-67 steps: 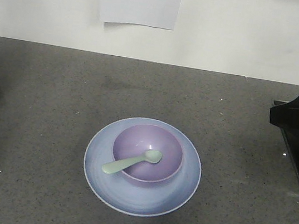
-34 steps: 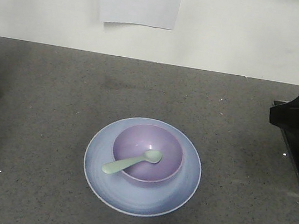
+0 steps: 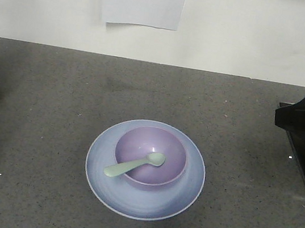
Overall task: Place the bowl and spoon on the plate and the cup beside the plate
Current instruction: 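Move the left gripper to the brown paper cup and grip its rim, then carry the paper cup beside the plate and set it down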
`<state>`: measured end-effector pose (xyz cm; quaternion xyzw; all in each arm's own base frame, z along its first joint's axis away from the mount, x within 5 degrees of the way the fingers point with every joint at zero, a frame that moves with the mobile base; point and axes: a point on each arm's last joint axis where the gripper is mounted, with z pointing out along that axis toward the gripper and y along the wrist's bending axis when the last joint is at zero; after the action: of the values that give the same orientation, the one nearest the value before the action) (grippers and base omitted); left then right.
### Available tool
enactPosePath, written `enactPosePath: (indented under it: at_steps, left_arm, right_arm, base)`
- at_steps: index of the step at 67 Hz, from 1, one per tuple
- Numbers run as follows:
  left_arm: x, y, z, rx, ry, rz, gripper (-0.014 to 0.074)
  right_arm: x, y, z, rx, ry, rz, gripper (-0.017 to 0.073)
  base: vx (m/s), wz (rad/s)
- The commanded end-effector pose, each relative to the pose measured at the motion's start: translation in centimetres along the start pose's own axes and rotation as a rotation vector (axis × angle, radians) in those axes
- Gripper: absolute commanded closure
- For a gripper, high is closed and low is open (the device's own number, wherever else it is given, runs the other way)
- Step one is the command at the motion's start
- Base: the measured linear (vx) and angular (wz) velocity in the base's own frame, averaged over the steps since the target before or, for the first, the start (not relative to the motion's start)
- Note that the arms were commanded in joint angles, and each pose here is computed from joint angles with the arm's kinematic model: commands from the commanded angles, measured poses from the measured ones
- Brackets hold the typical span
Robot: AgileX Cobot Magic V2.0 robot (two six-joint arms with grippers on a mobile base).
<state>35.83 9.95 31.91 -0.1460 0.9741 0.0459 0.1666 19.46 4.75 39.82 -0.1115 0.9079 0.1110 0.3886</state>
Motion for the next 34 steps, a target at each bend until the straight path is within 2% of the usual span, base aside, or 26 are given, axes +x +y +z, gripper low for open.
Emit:
enactPosePath:
  at_steps: [1, 7, 16, 26, 34]
  left_arm:
    - [0.2, -0.6, -4.7, 0.083, -0.135, 0.004, 0.0601]
    - [0.8, -1.6, -6.4, 0.211, -0.155, 0.017, 0.0601]
    - [1.9, -3.0, -8.9, 0.368, -0.185, 0.074, 0.0601]
    - [3.2, -4.7, -10.2, 0.401, -0.203, 0.127, 0.0601]
    - [5.1, -6.8, -9.7, 0.430, -0.187, 0.182, 0.0601]
  right_arm:
    - [-1.1, 0.1, -1.1, 0.002, -0.101, 0.001, 0.0021]
    - [-1.1, 0.1, -1.1, 0.002, -0.102, 0.001, 0.0021]
    - [-1.1, 0.1, -1.1, 0.002, -0.102, 0.001, 0.0021]
    - [-1.1, 0.1, -1.1, 0.002, -0.102, 0.001, 0.0021]
    - [-1.1, 0.1, -1.1, 0.002, -0.102, 0.001, 0.0021]
  base:
    - [0.00, 0.00]
    - [0.00, 0.00]
    - [0.00, 0.00]
    - [0.00, 0.00]
    - [0.00, 0.00]
